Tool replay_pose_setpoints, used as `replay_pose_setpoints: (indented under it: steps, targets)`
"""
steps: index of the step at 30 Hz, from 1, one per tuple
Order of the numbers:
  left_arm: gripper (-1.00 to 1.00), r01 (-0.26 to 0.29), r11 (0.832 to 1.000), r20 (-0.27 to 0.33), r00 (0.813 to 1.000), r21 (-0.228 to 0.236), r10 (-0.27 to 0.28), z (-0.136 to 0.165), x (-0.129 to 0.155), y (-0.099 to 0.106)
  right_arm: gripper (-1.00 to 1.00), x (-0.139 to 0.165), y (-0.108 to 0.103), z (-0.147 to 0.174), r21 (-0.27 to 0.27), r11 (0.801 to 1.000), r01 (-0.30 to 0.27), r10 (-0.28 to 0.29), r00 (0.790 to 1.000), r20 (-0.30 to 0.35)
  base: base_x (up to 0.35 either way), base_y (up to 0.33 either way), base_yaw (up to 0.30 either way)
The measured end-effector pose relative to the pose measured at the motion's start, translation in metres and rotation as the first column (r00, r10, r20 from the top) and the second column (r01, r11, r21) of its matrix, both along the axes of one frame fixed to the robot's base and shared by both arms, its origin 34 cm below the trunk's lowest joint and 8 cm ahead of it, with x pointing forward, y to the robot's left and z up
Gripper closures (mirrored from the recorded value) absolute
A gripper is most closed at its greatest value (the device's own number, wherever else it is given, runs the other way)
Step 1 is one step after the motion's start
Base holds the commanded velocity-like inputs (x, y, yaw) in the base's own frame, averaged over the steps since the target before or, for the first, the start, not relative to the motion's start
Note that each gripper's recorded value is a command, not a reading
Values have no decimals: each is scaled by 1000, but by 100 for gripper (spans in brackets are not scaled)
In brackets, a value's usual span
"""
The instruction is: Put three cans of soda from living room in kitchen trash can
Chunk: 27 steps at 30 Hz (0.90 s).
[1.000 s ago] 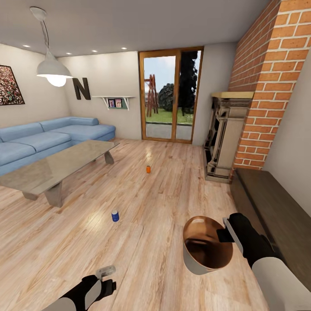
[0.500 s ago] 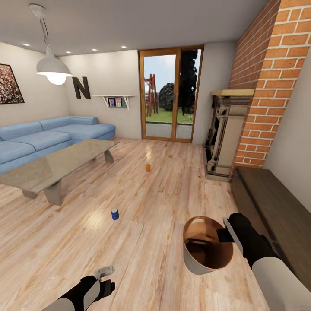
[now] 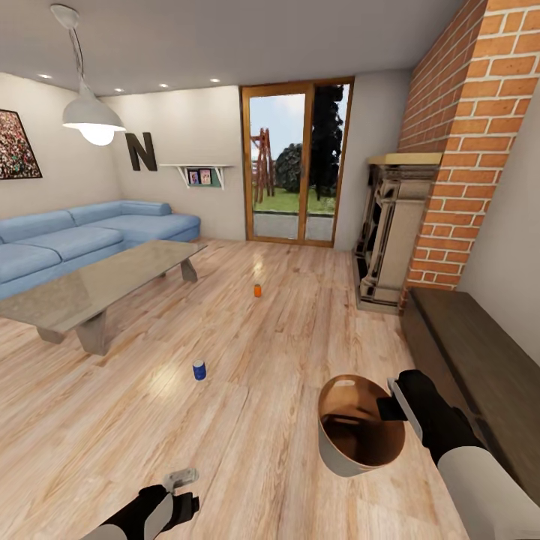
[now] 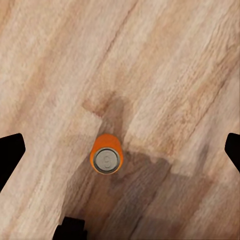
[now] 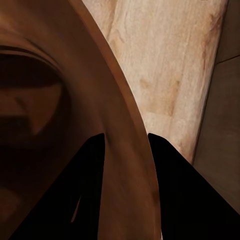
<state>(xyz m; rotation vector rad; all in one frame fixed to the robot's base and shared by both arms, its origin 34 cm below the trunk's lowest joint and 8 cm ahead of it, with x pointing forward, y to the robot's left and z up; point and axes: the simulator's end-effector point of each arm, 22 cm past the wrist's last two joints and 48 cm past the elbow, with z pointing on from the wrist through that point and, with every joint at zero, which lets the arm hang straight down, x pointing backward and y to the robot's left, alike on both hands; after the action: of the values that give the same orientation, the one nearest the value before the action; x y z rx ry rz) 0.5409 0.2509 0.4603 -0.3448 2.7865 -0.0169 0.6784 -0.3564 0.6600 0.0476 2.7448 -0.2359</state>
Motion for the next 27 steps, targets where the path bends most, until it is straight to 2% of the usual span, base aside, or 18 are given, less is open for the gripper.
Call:
replay_pose_setpoints:
  steps: [11,14,18,20,27]
  targets:
    - [-100,0,1000,-3,1000,-1,0,-1,-2,0,100,13,0,16,18,1000,9,-10,999,40,0,0,0]
    - [-100,0,1000,-3,1000,-1,0,-1,-3,-1,100,20,0,26,17,1000,10,-11,998,69,0,0,0]
    - [-100,0,1000,-4,1000,-2,0,-1,-3,-1,100,31,-7,48,57,997,49,-57,989,135,0,0,0]
    - [-100,1,1000,-3,1000,-1,-1,-1,-3,-1,100,39,-13,68,59,996,62,-72,980,188,0,0,0]
    - [-100,2,1000,-2,1000,-1,-2,-1,-2,-1,100,55,-14,111,62,996,60,-76,951,300,0,0,0]
